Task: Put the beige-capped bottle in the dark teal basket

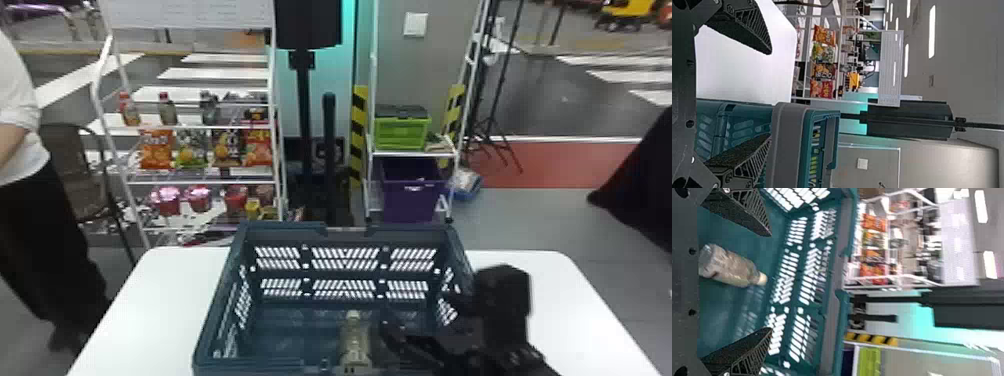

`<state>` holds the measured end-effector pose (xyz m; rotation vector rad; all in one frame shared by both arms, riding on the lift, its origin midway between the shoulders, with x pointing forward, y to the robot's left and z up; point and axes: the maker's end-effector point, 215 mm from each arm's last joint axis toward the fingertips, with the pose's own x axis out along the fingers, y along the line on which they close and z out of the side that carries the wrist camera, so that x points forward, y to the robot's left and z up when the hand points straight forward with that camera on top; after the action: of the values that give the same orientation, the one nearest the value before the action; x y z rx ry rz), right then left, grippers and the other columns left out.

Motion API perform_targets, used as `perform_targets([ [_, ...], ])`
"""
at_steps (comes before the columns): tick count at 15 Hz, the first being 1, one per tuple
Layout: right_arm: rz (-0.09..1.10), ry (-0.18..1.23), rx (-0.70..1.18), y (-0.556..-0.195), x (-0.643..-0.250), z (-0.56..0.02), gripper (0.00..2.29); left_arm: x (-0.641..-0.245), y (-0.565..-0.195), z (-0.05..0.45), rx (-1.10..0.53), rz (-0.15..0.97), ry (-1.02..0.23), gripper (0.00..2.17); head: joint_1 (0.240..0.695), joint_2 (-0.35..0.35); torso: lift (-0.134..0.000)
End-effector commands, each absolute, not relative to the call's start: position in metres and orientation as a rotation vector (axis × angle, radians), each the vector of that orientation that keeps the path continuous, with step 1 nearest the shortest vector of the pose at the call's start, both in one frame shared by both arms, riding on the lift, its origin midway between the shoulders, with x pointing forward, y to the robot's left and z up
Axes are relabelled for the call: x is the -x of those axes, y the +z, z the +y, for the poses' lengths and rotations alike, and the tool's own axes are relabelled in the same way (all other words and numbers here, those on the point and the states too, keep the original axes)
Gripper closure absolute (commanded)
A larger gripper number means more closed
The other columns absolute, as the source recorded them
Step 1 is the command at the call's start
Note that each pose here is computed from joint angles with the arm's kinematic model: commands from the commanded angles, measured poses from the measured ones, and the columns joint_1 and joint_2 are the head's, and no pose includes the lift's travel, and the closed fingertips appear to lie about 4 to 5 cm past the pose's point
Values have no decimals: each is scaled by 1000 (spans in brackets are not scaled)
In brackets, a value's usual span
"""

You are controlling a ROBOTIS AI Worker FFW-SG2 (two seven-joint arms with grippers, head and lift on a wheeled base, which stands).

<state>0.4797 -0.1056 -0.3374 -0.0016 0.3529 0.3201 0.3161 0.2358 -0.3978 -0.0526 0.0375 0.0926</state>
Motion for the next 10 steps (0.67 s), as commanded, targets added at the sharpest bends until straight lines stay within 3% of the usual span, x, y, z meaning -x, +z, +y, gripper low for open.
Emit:
perform_targets([
  [1,227,290,-29,-320,-458,-134,29,-316,-397,234,54,36,91,140,499,0,0],
  [7,-37,211,-75,-285,-391,-188,29,-315,-398,230,52,43,88,140,499,0,0],
  [10,-51,172,-77,-302,-363,-215,33,-318,-394,228,51,41,85,140,499,0,0],
])
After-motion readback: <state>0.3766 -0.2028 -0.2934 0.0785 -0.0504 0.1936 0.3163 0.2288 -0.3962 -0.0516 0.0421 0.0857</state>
